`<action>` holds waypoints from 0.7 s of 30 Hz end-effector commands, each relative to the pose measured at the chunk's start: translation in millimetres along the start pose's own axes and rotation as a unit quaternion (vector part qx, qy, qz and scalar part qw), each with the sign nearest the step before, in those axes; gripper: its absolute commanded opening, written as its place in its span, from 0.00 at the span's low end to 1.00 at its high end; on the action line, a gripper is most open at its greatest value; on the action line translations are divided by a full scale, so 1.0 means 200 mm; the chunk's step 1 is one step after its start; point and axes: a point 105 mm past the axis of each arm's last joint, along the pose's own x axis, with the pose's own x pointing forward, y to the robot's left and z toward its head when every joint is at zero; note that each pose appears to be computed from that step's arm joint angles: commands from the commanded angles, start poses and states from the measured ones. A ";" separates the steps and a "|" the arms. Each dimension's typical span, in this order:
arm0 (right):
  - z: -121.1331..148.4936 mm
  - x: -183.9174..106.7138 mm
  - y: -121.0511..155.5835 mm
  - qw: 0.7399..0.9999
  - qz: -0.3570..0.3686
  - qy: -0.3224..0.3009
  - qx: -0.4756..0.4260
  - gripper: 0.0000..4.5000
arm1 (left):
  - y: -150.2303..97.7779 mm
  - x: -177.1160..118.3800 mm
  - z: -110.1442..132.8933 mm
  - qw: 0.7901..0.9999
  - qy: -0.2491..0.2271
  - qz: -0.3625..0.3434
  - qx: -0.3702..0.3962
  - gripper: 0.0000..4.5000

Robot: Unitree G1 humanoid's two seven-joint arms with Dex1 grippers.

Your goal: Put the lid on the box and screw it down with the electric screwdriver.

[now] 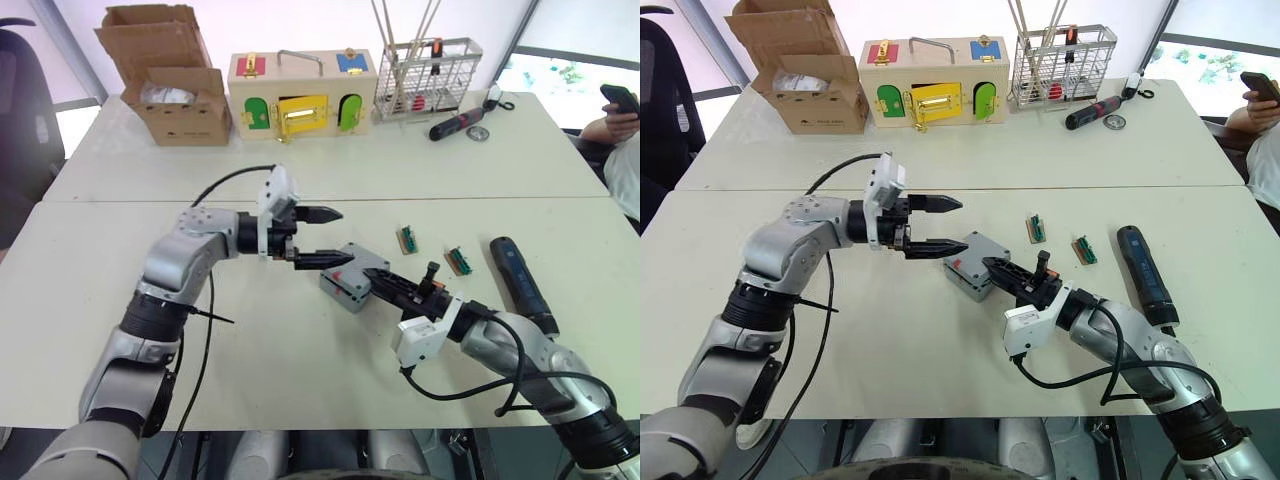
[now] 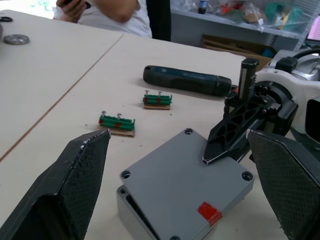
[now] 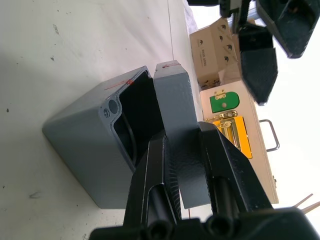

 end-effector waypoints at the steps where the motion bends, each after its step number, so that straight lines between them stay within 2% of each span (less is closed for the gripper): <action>1: 0.01 0.01 0.00 1.000 -0.002 -0.003 0.000 0.03 | 0.00 0.03 0.02 1.000 -0.001 -0.009 0.021 1.00; 17: 0.04 0.00 0.05 1.000 0.003 -0.006 -0.004 0.03 | 0.02 0.07 -0.03 1.000 0.001 -0.012 0.013 1.00; 18: 0.04 0.00 0.05 1.000 0.004 -0.005 -0.004 0.03 | 0.02 0.07 -0.03 1.000 -0.002 -0.017 0.013 0.88; 19: 0.04 0.00 0.05 1.000 0.005 -0.004 -0.003 0.03 | 0.01 0.08 -0.03 1.000 -0.004 -0.020 0.013 0.83; 21: 0.04 0.00 0.06 1.000 0.004 -0.003 -0.004 0.03 | 0.00 0.08 -0.03 1.000 -0.002 -0.027 0.014 0.62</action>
